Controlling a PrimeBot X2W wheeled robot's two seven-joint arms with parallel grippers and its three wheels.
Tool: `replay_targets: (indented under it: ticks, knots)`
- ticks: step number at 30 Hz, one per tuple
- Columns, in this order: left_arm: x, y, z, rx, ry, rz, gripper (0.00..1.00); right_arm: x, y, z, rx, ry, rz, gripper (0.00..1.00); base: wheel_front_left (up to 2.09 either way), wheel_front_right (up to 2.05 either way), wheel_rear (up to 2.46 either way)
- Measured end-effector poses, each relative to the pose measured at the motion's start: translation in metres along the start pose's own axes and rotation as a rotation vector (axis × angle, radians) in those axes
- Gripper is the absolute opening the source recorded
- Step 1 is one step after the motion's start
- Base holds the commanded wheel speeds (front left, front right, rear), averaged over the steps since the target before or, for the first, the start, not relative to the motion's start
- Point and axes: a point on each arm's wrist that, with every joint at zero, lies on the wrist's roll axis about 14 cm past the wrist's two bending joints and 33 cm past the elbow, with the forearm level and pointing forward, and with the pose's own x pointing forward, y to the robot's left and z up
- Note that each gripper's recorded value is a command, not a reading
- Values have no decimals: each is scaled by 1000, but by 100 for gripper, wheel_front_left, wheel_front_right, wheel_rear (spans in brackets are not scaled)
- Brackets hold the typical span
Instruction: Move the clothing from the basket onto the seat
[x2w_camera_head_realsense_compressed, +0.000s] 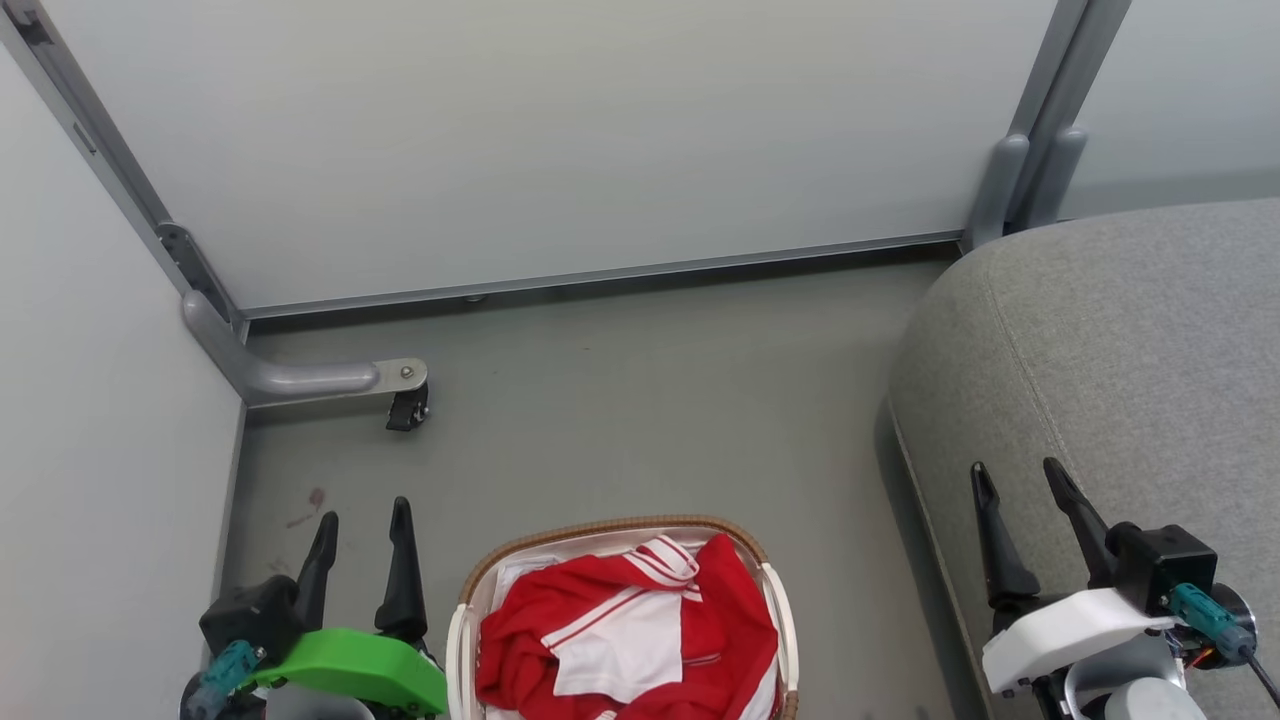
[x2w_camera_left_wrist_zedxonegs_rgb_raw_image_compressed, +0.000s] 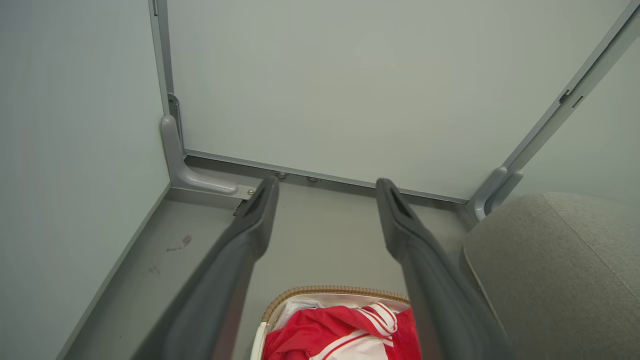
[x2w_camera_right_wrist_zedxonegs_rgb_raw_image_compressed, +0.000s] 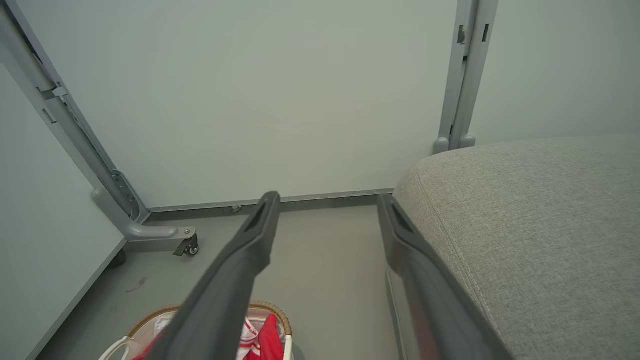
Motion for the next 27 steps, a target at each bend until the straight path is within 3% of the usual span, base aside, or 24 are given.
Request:
replay_targets:
  ticks: [27]
  knots:
    - [-9,0,-15,148,27,-23,100,-4,9,2,-183,-20,51,100,0,0,0]
